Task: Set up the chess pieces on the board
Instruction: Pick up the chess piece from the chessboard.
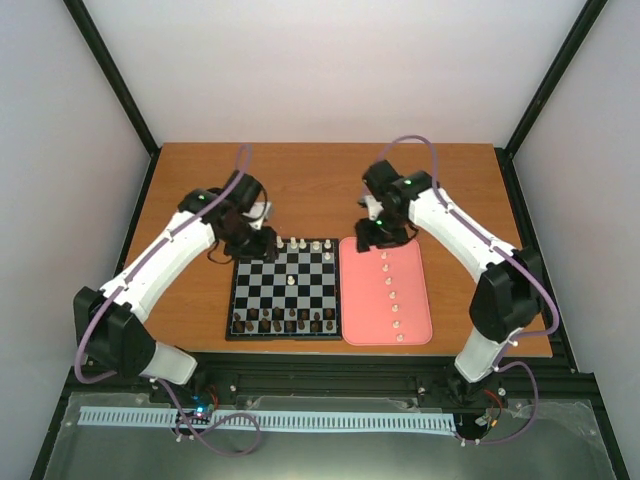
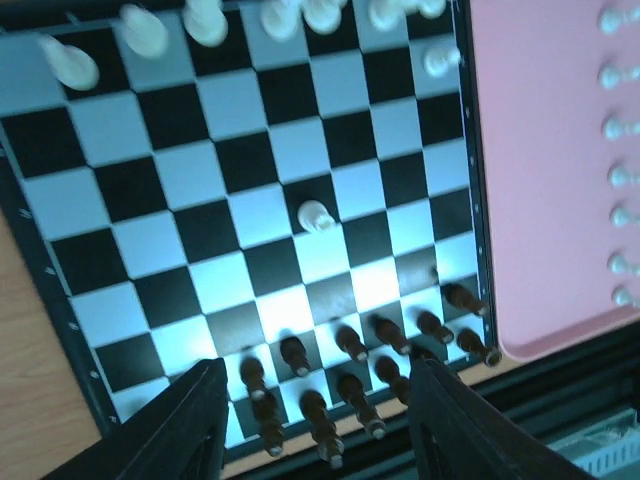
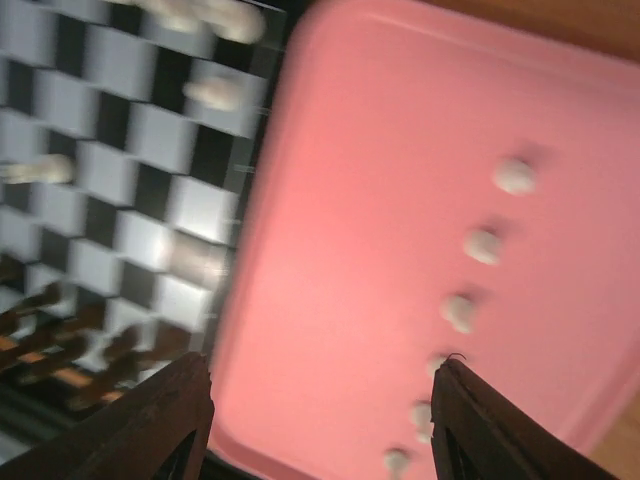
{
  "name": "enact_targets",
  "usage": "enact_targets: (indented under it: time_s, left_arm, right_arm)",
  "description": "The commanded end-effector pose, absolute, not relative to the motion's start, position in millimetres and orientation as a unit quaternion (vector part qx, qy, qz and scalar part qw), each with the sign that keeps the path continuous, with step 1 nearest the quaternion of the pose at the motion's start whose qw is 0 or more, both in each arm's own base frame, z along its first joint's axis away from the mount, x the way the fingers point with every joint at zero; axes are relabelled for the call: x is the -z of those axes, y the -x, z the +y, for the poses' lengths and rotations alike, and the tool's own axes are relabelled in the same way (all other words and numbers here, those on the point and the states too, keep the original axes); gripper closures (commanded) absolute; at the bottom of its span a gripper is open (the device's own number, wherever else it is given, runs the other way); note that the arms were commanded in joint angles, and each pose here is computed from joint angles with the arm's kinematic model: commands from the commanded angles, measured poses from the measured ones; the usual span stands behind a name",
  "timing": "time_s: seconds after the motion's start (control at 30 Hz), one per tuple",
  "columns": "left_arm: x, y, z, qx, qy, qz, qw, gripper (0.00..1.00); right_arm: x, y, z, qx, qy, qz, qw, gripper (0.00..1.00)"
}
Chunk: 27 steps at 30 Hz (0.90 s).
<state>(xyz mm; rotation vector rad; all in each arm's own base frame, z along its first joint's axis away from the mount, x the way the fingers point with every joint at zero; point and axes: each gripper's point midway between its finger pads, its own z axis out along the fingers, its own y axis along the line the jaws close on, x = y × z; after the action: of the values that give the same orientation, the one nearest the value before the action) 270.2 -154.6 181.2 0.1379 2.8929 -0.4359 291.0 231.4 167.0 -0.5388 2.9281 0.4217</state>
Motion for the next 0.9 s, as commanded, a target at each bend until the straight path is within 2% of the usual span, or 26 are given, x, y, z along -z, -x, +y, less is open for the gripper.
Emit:
enact_targets:
  time_s: [0.0, 0.23, 0.33, 0.53, 0.63, 0.87]
  left_arm:
    - [-171, -251, -187, 0.161, -0.058, 0.981, 0.090, 0.48]
    - [-125, -244, -210, 0.119, -0.090, 0.987, 0.057, 0.48]
    - [-111, -248, -213, 0.112, -0.088, 0.989, 0.050, 0.52]
    - [-90, -252, -211, 0.092, -0.078, 0.992, 0.039, 0.55]
    - [-81, -254, -212, 0.090, -0.077, 0.992, 0.037, 0.61]
    - [-64, -259, -215, 0.084, -0.070, 0.994, 0.030, 0.66]
  right_arm:
    - [-144, -306, 192, -0.110, 0.127, 0.980, 0.105, 0.40]
    - [-105, -294, 158, -0.104, 0.090, 0.987, 0.083, 0.40]
    - [-96, -293, 151, -0.104, 0.086, 0.988, 0.076, 0.40]
    - [-92, -295, 143, -0.101, 0.088, 0.988, 0.073, 0.40]
    - [-92, -295, 141, -0.100, 0.088, 0.988, 0.073, 0.40]
    - [-96, -296, 142, -0.106, 0.090, 0.987, 0.075, 0.40]
